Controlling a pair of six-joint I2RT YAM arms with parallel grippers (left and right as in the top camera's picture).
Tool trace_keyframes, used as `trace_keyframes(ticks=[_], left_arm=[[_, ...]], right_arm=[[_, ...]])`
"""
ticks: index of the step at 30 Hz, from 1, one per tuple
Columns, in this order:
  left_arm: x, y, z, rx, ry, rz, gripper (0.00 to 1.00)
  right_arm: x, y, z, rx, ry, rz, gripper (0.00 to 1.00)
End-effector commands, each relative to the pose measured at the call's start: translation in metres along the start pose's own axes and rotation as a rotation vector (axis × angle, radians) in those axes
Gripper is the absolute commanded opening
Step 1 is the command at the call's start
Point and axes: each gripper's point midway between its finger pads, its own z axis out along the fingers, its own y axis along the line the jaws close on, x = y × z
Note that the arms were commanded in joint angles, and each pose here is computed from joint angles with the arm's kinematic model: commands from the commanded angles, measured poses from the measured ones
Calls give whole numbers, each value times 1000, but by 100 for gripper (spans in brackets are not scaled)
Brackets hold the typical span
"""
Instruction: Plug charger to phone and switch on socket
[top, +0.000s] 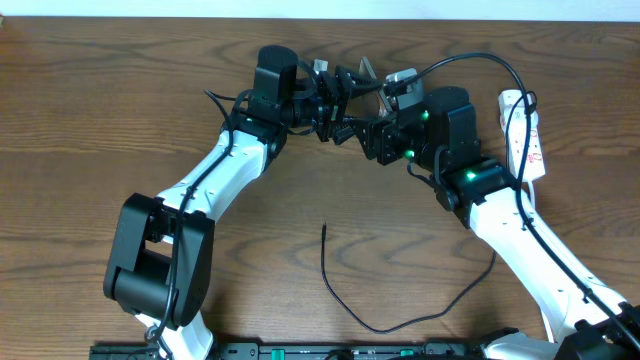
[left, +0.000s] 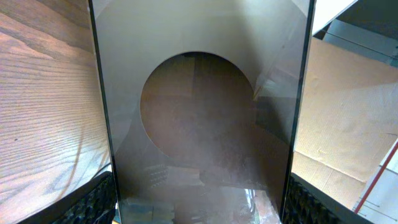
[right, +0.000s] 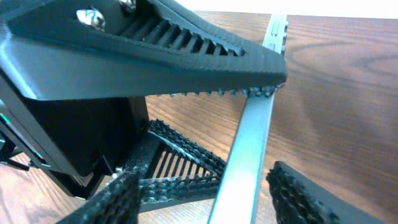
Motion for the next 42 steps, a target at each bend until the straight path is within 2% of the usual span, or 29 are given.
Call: trace_keyframes(ticks=[1, 9, 11, 14, 19, 25, 30, 34, 36, 37, 42], left_arm=[[12, -28, -6, 45, 14, 76, 7], [12, -28, -6, 45, 14, 76, 7], [12, -28, -6, 45, 14, 76, 7], [12, -28, -6, 45, 15, 75, 8], [12, -28, -6, 45, 16, 76, 7], [12, -28, -6, 45, 15, 76, 7], [12, -28, -6, 45, 16, 76, 8], [12, -28, -6, 45, 15, 76, 8], [12, -28, -6, 45, 15, 80, 68], [12, -28, -6, 45, 15, 81, 91], [13, -28, -6, 45, 19, 84, 93]], right_arm=[[-6, 4, -1, -6, -11, -13, 62], [-7, 4, -1, -6, -12, -13, 55], [-7, 4, -1, -6, -12, -14, 50], [-7, 4, -1, -6, -13, -14, 36], [-8, 4, -1, -7, -16, -15, 34], [-9, 4, -1, -8, -21, -15, 14], [-10, 5, -1, -9, -26, 5, 1], [-11, 5, -1, -10, -29, 8, 1], [-11, 5, -1, -10, -31, 7, 1], [-11, 5, -1, -10, -31, 7, 1], [-12, 2, -1, 4, -34, 23, 1]])
